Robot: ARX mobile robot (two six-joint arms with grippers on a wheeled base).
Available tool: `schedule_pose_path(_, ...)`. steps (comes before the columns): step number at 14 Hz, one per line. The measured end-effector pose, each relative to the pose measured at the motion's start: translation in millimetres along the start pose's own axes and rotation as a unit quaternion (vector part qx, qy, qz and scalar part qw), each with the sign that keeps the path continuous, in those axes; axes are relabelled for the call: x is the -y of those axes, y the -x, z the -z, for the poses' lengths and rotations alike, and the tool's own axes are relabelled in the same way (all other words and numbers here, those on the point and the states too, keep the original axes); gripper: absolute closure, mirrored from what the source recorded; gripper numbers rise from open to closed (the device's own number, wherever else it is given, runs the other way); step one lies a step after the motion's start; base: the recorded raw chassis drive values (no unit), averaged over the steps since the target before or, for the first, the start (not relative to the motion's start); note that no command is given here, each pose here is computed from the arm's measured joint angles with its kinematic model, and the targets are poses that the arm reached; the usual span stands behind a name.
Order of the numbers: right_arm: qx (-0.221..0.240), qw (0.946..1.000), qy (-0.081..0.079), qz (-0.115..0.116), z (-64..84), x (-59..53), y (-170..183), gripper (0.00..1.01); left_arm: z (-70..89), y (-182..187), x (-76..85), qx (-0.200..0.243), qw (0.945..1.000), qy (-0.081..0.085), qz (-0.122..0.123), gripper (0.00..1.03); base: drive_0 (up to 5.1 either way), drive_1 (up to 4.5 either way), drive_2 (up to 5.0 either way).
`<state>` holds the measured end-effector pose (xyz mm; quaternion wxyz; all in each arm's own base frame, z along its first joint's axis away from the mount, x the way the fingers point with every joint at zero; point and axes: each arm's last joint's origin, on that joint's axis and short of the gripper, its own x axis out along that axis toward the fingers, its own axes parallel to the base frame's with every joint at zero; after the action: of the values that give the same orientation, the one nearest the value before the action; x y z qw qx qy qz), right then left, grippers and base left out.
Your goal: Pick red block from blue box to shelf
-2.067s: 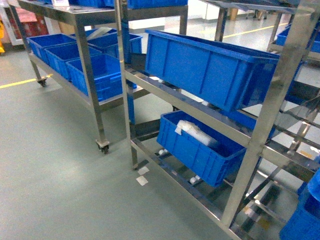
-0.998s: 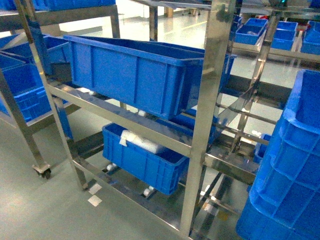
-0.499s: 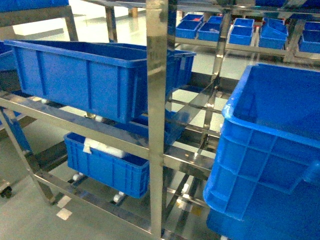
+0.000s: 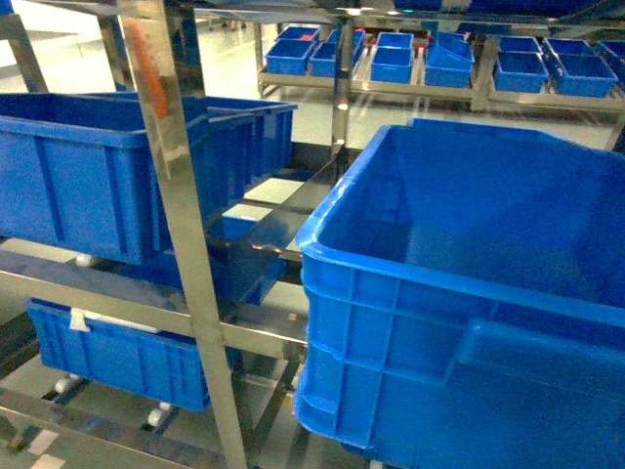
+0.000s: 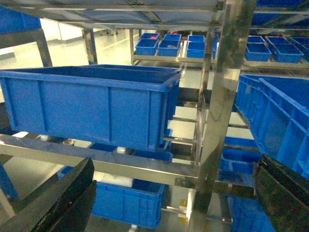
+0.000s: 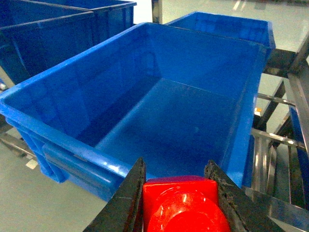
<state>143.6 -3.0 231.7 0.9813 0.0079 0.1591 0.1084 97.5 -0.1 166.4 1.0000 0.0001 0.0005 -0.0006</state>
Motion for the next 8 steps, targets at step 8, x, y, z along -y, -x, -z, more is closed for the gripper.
schedule_pose_path(8, -0.001, 1.0000, 0.000, 0.001, 0.1, 0.1, 0.0, 0.73, 0.0, 0.0, 0.1, 0.000, 1.0000, 0.000, 0.000, 0.05, -1.5, 0.63, -3.7)
